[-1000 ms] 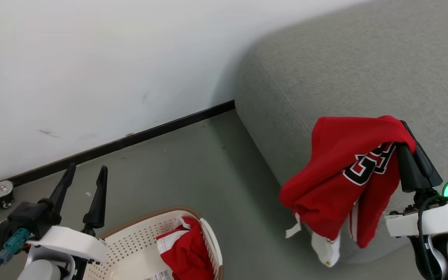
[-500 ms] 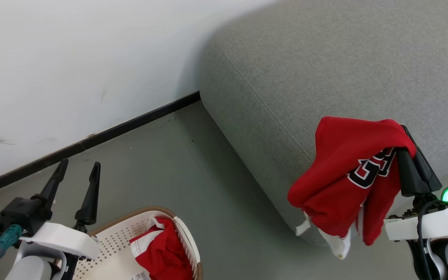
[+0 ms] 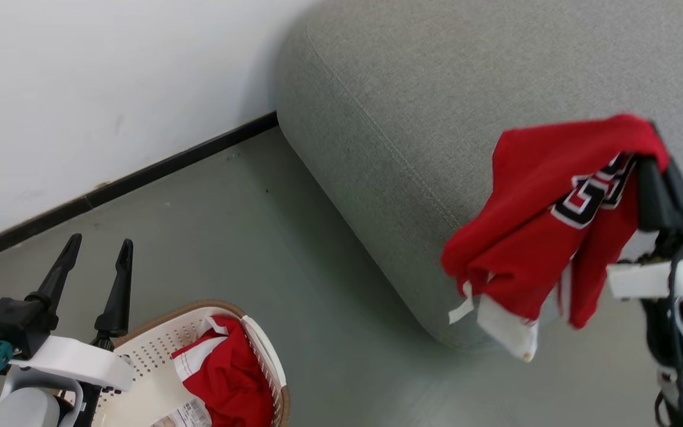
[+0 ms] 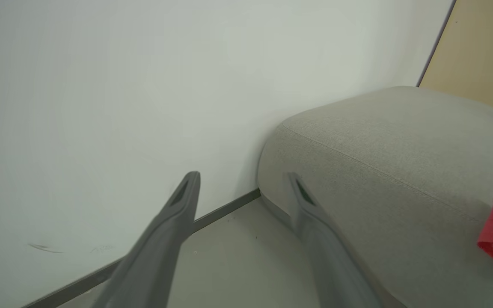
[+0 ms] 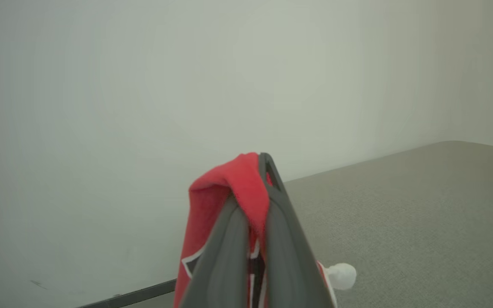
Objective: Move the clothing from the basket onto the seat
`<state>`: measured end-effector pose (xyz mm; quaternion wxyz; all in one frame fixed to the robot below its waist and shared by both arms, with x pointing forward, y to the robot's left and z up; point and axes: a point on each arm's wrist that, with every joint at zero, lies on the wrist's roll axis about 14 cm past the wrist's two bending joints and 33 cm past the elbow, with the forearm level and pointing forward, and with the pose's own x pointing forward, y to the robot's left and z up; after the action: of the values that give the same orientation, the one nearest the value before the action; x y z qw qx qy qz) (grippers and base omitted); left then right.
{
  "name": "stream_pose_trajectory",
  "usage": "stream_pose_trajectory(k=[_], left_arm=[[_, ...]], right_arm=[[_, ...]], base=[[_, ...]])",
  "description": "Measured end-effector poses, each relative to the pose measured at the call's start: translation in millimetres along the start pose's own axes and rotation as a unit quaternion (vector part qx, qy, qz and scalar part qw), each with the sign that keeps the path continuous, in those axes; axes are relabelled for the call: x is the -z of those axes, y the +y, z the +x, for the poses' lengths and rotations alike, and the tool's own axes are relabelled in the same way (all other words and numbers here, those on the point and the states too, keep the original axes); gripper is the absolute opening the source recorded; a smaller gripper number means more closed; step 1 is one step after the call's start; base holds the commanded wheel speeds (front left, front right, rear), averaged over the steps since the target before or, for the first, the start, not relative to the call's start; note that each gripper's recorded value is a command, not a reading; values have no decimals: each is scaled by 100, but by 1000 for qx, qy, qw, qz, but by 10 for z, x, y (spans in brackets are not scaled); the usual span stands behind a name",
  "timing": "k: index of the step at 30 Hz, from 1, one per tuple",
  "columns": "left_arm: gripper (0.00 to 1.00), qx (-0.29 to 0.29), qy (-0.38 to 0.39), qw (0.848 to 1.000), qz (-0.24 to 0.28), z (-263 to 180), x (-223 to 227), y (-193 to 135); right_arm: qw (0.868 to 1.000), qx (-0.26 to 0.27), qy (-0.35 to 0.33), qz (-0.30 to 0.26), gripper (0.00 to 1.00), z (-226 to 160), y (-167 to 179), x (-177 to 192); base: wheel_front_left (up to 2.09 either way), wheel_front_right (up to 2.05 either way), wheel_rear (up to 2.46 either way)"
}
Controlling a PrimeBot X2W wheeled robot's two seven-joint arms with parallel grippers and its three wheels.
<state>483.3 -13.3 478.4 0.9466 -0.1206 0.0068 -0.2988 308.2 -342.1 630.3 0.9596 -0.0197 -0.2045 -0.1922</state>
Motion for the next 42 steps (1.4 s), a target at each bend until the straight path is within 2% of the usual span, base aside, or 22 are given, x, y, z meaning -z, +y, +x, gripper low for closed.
stream_pose_trajectory(k=[4,15,26,34,40,42], left_arm=[[100,0,5,1000,0,4,66,41],[100,-9,25,1000,4,-21,262,269],[100,-16,48,999,14,-23,469,507],[100,-23,63,998,15,-44,622,650],[100,-35,78,996,23,-74,744,825],[100,-38,83,996,20,-86,793,858]], right_arm=[[999,-16,-24,-21,0,255,-15,-135],[996,-10,-66,-52,0,942,-246,-365],[994,-2,-55,-97,0,1554,-398,-348],[992,3,-23,-126,0,1798,-474,-89],[991,30,41,-121,0,1806,-629,441],[992,42,64,-102,0,1773,-654,662]], base=[[0,0,0],[0,0,0],[0,0,0],[0,0,0],[0,0,0],[0,0,0]])
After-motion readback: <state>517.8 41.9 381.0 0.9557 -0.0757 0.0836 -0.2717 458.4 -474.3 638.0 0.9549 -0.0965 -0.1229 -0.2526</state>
